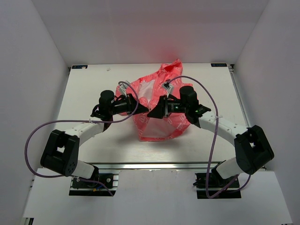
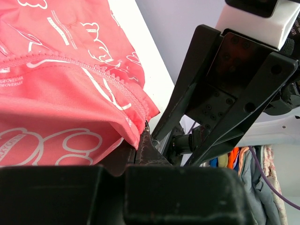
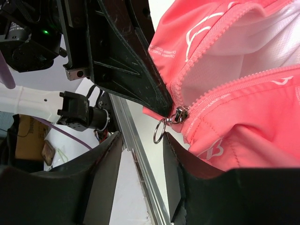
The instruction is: Zip up the jacket
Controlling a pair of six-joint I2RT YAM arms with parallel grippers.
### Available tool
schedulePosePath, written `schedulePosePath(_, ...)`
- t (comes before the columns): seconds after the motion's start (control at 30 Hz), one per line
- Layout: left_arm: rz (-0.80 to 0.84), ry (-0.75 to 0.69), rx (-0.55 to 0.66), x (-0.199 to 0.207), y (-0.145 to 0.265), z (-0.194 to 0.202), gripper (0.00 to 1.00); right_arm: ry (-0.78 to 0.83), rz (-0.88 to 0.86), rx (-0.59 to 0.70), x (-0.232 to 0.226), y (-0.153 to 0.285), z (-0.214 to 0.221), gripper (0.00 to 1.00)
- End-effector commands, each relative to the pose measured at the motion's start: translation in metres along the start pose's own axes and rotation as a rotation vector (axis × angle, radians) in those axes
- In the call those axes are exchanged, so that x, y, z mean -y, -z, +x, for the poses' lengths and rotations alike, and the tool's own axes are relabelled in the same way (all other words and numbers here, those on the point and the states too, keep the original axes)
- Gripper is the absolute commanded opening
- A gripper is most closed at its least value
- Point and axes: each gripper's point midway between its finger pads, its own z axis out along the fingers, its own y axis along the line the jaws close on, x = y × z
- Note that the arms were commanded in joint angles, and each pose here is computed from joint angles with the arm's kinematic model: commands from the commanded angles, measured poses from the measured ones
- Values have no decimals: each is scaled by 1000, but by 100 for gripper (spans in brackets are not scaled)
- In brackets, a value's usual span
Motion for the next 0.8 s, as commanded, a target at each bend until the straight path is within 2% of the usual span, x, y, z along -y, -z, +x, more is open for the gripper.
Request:
schedulePosePath(0.0,41,-51,8,14,2,-4,0,45,-14,46,-7,-4,-21,47)
schedulePosePath(0.13,48,-61,9,18,3,-4,0,30,-4,51,-3,-8,-21,47)
schedulePosePath(0.2,46,-61,11,18,3,-4,0,33,-11,47,-4,-10,-22,40)
schedulePosePath(0.33,42,-56,12,17,3,-4,0,35,-7,39,-4,-12,-19,34)
schedulePosePath(0.5,41,-57,13,18,2,-4,0,32,-7,47,-6,-11,-20,11)
schedulePosePath(0.57,41,-56,9,17,2,-3,0,34,-6,59,-6,-11,-21,7)
schedulePosePath(0.6,38,-54,8,17,2,-2,0,33,-2,72,-7,-9,-24,0)
schedulePosePath(0.77,-2,-51,-22,8,4,6,0,91,19,127,-14,-1,-35,0)
